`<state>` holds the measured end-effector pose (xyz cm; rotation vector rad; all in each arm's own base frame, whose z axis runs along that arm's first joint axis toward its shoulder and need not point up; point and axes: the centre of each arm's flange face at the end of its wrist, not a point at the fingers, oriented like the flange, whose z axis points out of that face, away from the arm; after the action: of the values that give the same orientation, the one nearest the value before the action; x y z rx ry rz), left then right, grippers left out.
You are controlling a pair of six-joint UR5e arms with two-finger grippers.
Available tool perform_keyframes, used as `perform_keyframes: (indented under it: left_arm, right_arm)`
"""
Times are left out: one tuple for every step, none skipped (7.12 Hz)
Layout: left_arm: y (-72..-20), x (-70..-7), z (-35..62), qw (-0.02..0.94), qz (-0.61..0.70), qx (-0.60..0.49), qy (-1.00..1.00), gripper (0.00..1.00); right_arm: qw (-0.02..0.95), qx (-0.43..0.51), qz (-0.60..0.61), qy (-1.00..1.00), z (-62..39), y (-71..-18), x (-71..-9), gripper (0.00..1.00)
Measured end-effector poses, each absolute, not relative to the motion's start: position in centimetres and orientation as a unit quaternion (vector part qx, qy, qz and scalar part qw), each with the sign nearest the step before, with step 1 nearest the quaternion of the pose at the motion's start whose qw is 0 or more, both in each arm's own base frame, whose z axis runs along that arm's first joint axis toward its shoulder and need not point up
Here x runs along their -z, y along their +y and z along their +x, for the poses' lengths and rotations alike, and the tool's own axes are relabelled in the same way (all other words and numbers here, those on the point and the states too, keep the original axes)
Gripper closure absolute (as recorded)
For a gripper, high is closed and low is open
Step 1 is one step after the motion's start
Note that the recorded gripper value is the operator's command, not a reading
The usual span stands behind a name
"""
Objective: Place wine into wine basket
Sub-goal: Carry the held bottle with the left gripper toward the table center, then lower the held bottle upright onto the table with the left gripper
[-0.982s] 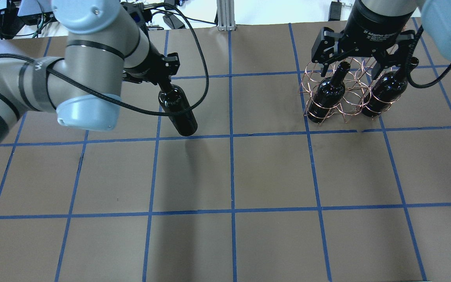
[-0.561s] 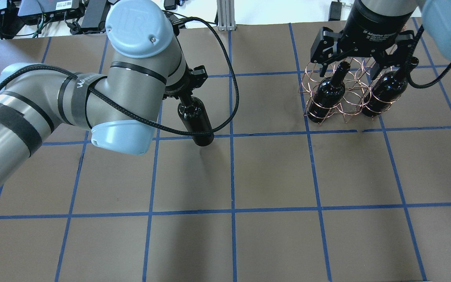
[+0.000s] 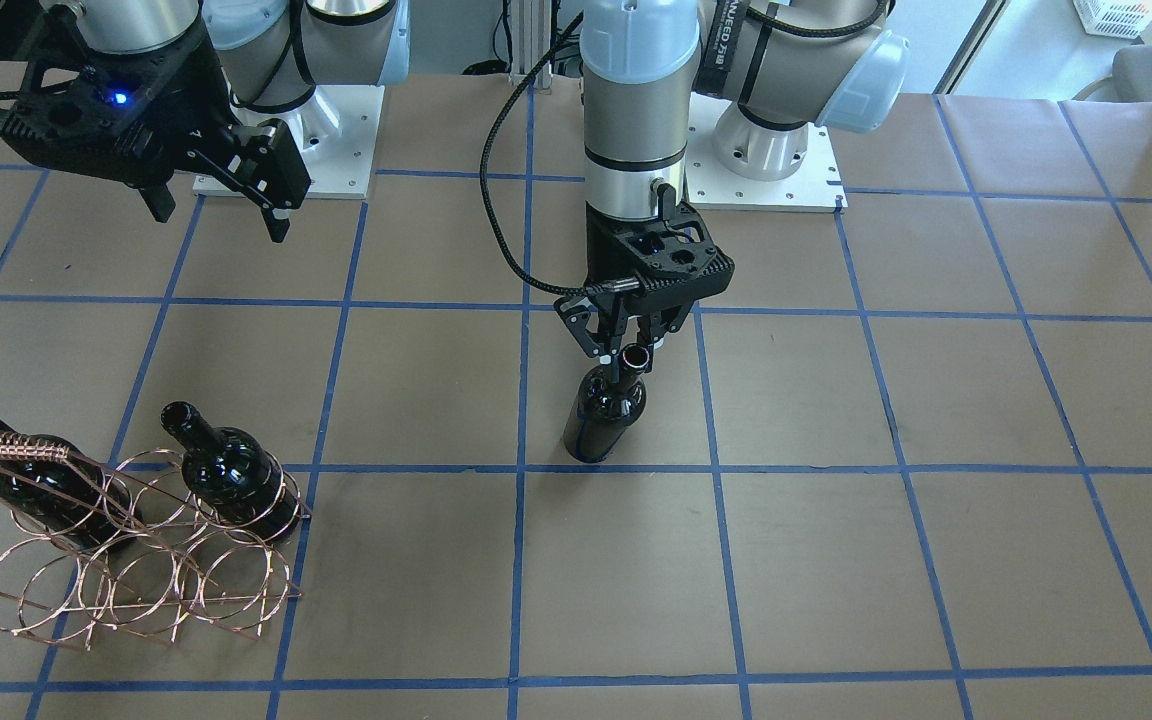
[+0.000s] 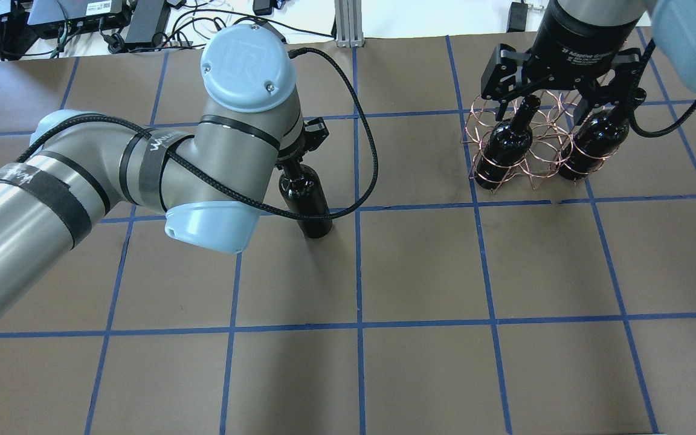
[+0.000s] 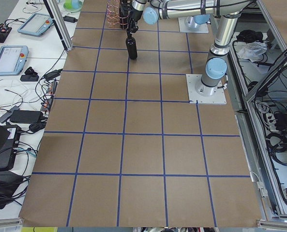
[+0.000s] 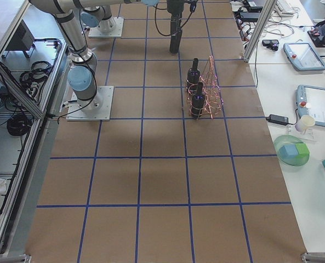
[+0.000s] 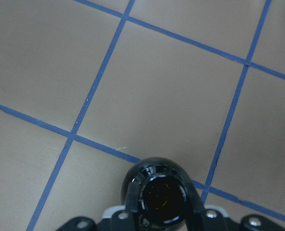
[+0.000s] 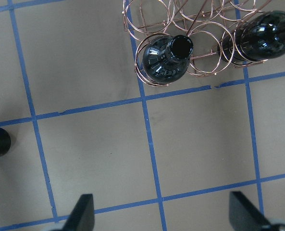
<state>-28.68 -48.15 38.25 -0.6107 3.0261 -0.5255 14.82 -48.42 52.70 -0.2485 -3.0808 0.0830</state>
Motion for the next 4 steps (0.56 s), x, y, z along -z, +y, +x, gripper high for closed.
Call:
perform_keyframes:
  left_arm:
    - [-48.17, -38.26, -28.72, 0.004, -0.200, 0.168, 0.965, 0.90]
    - [-48.19, -38.25, -28.77, 0.003, -0.202, 0.168, 0.965, 0.90]
    - [-48.13, -38.20, -28.93, 0.003, -0.202, 0.168, 0.965, 0.89]
    - [-48.05, -38.16, -29.13, 0.003, -0.200, 0.168, 0.965, 0.88]
  right_arm:
    - [0.025, -0.026, -0.080, -0.996, 14.82, -48.41, -52.69, 0.00]
    - [0.026, -0.026, -0.080, -0.996, 14.80, -48.41, -52.68, 0.00]
    - [0.026, -0.026, -0.081, -0.996, 14.79, -48.41, -52.68, 0.00]
    - [0.027, -0.026, -0.081, -0.996, 14.78, -48.40, -52.67, 0.00]
